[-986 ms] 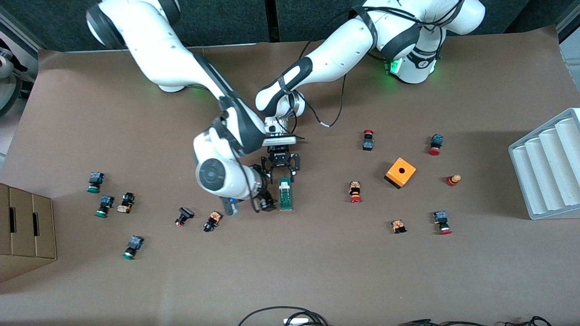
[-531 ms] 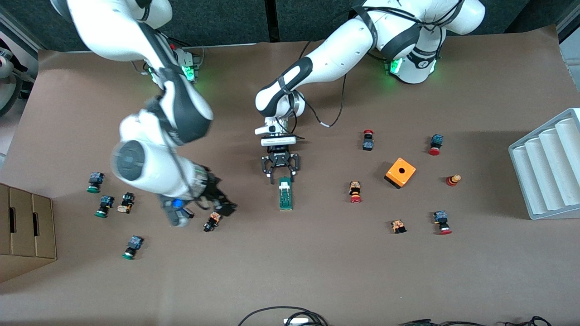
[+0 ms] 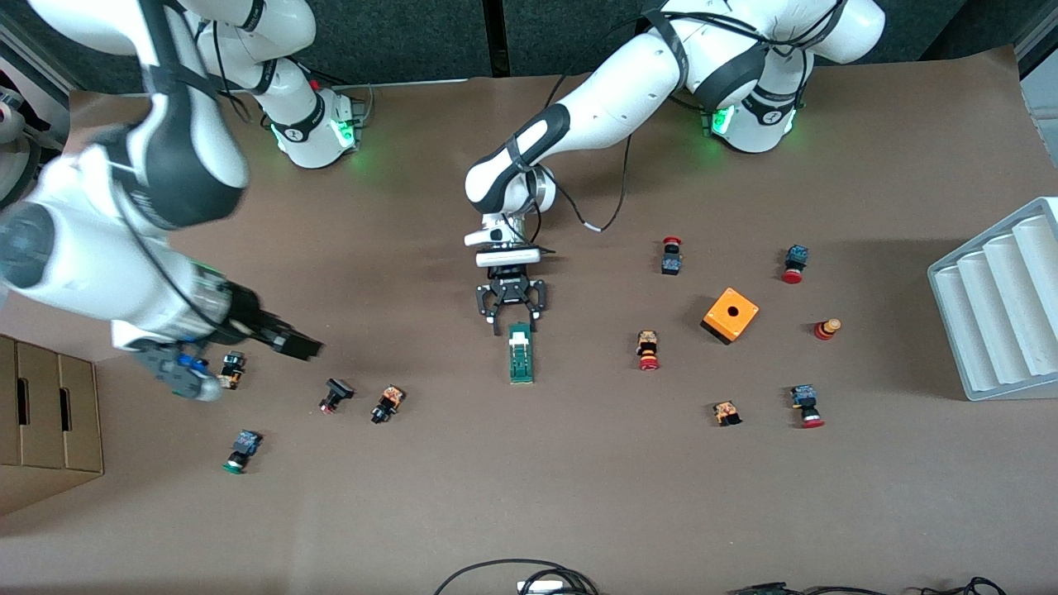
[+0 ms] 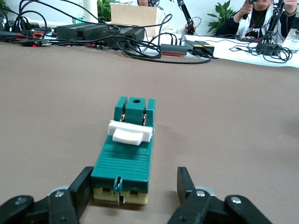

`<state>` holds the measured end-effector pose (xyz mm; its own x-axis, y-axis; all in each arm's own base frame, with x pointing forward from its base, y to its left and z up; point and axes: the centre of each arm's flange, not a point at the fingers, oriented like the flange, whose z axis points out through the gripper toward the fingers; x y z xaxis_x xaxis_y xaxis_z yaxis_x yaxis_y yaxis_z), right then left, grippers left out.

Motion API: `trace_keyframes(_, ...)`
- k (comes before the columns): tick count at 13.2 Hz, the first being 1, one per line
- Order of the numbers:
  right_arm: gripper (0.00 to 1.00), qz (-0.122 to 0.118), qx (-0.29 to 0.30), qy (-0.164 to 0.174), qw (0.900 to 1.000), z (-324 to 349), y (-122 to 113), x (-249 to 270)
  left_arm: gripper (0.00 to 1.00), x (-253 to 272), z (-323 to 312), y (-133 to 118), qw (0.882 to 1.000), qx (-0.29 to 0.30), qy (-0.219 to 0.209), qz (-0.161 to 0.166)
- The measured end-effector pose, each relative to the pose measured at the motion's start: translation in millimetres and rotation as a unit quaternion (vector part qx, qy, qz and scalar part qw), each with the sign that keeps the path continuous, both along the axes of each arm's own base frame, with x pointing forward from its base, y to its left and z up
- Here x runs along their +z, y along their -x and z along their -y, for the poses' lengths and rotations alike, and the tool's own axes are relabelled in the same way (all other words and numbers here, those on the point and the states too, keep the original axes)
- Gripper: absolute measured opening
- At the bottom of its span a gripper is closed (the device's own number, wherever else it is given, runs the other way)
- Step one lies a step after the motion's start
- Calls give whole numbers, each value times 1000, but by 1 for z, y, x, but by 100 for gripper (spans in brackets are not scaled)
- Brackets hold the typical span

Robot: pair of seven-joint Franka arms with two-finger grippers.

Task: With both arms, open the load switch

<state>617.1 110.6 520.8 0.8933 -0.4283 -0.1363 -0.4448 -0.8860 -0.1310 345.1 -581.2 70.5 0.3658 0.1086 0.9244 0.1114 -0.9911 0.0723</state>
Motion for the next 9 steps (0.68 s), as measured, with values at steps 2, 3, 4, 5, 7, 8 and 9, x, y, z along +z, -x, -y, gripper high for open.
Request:
trace_keyframes(2,100,8,51,5,999,40,7,17,79,-2,-1,1,1000,-5,-12,-2)
trace_keyframes(3,100,12,73,8,997,58,11,24,79,-2,-2,1,1000,-7,-18,-2)
trace_keyframes(4,100,17,96,12,995,75,14,31,79,-2,-2,1,1000,-9,-23,-3)
trace_keyframes(5,100,22,118,19,993,91,18,37,79,-3,-3,1,1000,-10,-27,-3)
trace_keyframes(7,100,29,151,33,988,120,26,45,78,-4,-4,1,999,-14,-32,-1)
trace_keyframes(8,100,28,161,43,986,132,31,47,78,-5,-4,2,999,-16,-34,0)
trace_keyframes(9,100,25,169,53,984,140,35,48,78,-5,-4,2,999,-17,-35,1)
